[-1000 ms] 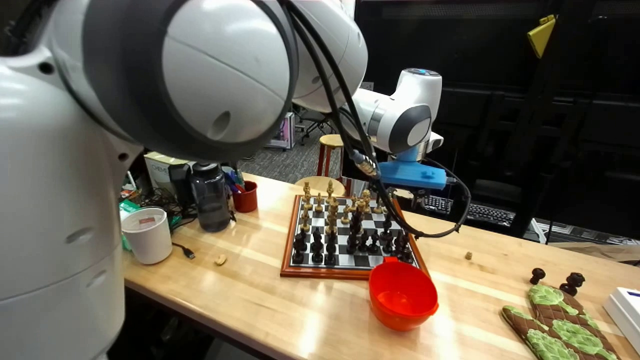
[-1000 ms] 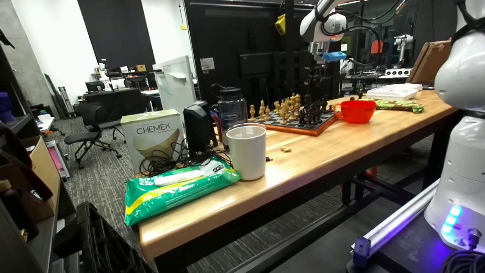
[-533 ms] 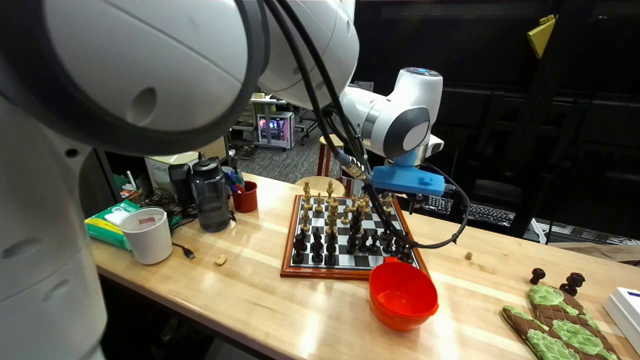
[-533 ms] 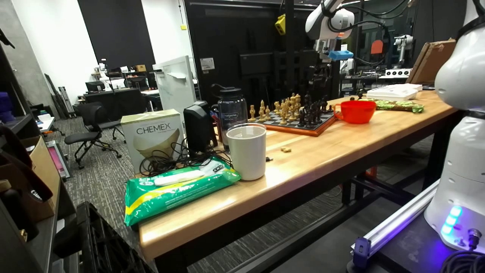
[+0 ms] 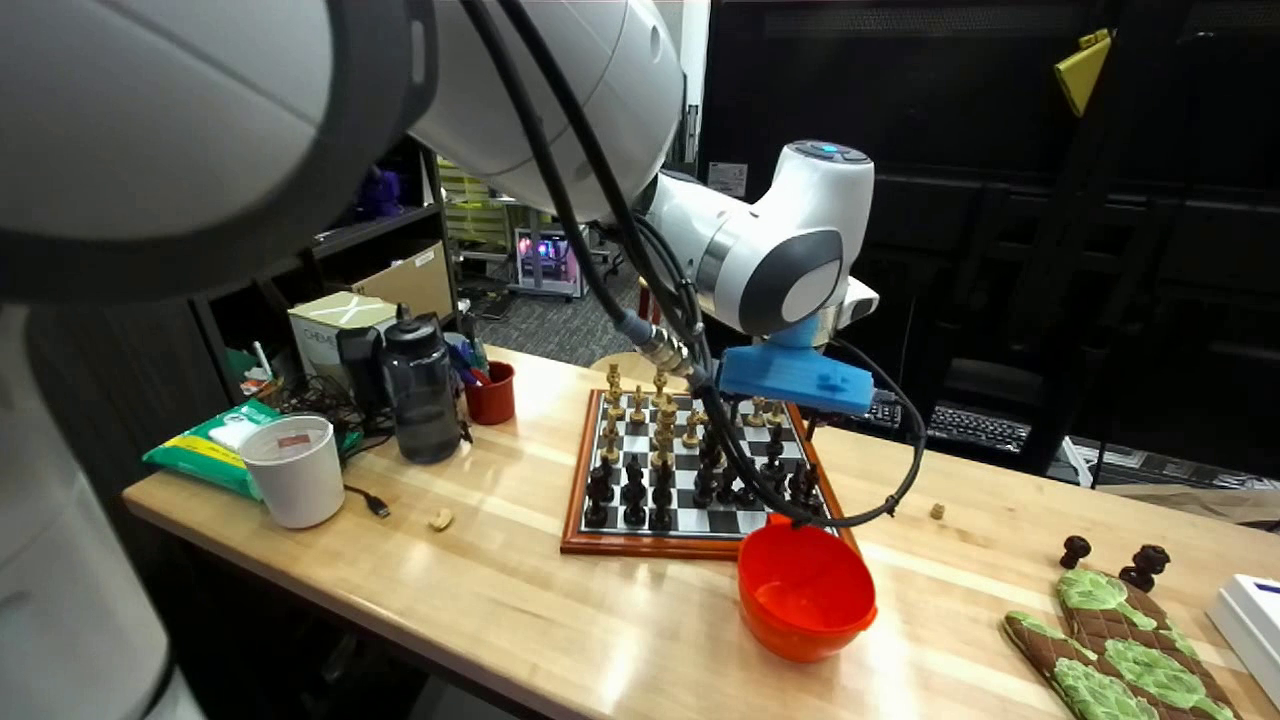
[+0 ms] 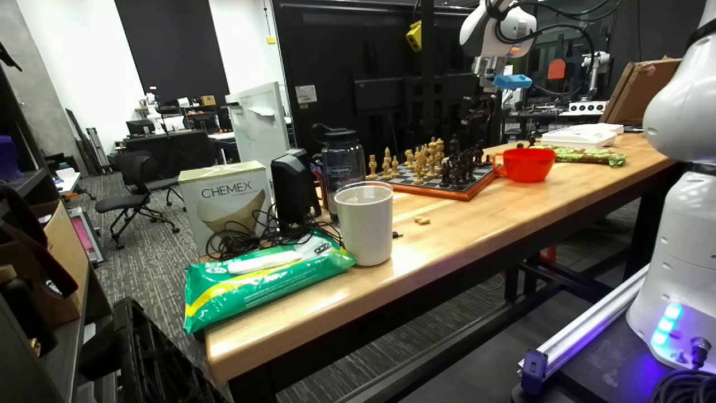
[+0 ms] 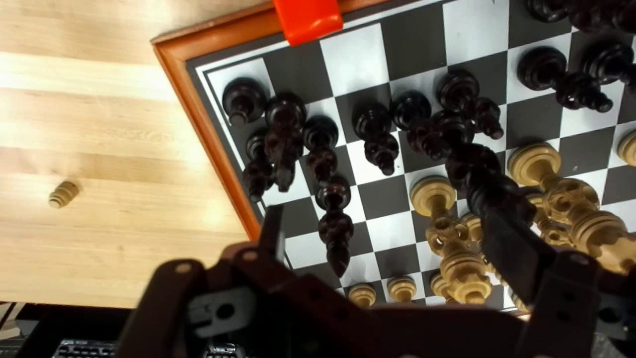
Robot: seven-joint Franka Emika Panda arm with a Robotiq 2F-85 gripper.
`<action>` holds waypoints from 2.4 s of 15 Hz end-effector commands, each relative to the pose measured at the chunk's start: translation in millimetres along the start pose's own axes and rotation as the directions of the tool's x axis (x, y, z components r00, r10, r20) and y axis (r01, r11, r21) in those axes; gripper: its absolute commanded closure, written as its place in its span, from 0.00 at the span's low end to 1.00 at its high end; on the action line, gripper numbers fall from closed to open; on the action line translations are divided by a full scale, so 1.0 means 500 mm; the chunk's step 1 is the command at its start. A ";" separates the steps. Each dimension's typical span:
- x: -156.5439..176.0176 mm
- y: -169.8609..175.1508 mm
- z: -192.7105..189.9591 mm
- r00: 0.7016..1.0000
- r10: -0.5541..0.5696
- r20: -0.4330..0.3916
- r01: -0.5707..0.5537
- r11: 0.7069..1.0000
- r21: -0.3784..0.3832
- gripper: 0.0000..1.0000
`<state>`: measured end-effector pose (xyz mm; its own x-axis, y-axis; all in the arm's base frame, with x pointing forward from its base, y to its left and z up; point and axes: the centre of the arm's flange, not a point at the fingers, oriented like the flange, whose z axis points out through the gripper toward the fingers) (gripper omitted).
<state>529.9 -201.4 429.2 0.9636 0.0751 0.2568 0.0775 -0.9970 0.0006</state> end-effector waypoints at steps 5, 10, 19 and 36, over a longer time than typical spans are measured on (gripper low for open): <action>-0.097 -0.041 0.000 0.998 0.023 -0.053 -0.024 1.000 -0.009 0.00; -0.142 -0.068 0.014 0.996 0.027 -0.082 -0.028 0.999 -0.017 0.00; -0.149 -0.075 0.034 0.994 0.047 -0.094 -0.050 0.998 -0.032 0.00; -0.144 -0.128 -0.020 0.957 -0.271 -0.108 0.283 0.950 0.129 0.00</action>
<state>464.4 -148.1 408.7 0.8943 0.2717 0.3554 0.3064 -0.9509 -0.0442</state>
